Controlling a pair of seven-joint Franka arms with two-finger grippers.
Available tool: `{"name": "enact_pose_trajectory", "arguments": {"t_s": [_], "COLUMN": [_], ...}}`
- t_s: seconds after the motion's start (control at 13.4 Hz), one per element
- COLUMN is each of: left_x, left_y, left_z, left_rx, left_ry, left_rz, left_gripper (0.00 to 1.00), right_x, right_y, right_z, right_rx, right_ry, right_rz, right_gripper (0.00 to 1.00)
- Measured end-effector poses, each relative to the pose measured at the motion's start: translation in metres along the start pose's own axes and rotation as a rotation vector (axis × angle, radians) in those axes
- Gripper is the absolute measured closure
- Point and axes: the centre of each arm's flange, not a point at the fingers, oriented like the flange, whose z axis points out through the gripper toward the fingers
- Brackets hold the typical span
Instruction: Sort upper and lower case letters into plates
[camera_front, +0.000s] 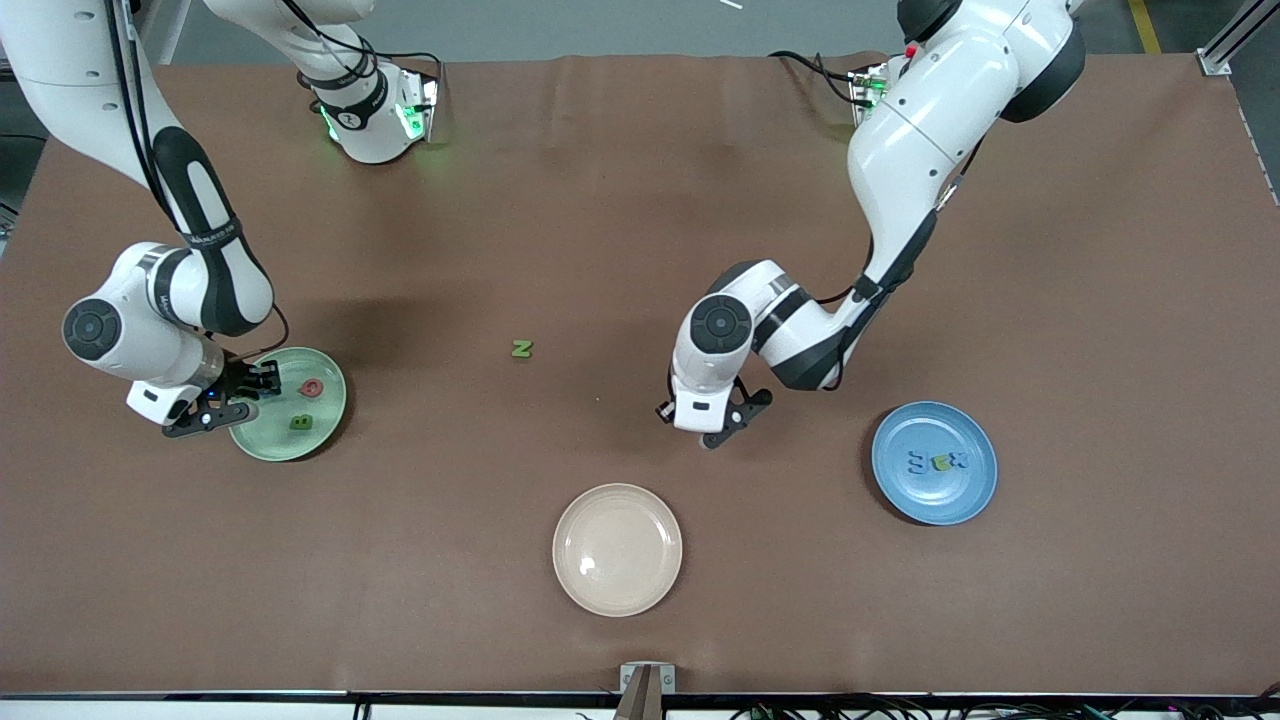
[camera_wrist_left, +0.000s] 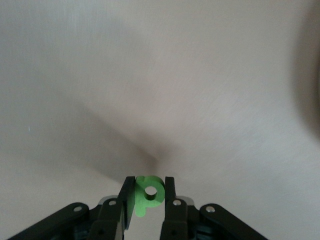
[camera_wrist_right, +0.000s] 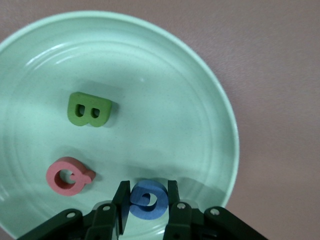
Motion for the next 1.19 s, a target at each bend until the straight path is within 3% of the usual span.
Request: {"name": "enact_pose_trajectory", "arguments": {"t_s": [0.22,0.3,0.45,0.67,0.82,1.04,1.19], "left_x": [0.056,0.079,0.124,0.190,0.226,0.266,0.273], "left_y": [-0.011,-0.020,-0.044,-0.084,-0.115,-0.164,-0.186], "left_z": [-0.042,-0.055,-0.071,-0.075,-0.068,-0.050,-0.036], "left_rx": [0.010,0.028,0.089,0.133,0.161,0.208,0.237], "left_ry": [0.037,0.048,0.054,0.040,0.019,-0.025,-0.053], "left_rz": [-0.072,-0.100,-0.106,-0.064,-0.029,-0.003,-0.014], "left_gripper": [0.73,0.73,0.73,0.73,0.73,0.73,0.73], "right_x": [0.000,0.000,0.001,0.005,0.012,0.024,0.032], "right_y": [-0.001,-0.001,-0.003,-0.032,-0.085,-0.175,-0.224], "right_z": [0.004,0.003,-0.008,-0.070,-0.108,-0.115,-0.113], "right_rx": [0.000,0.002,0.018,0.063,0.071,0.102,0.111], "right_ry": [-0.003,-0.004,-0.022,-0.060,-0.085,-0.091,-0.054], "right_rz": [-0.002,-0.002,-0.002,0.043,0.107,0.158,0.133], "right_gripper": [0.61,0.54,0.32,0.01,0.00,0.00,0.00]}}
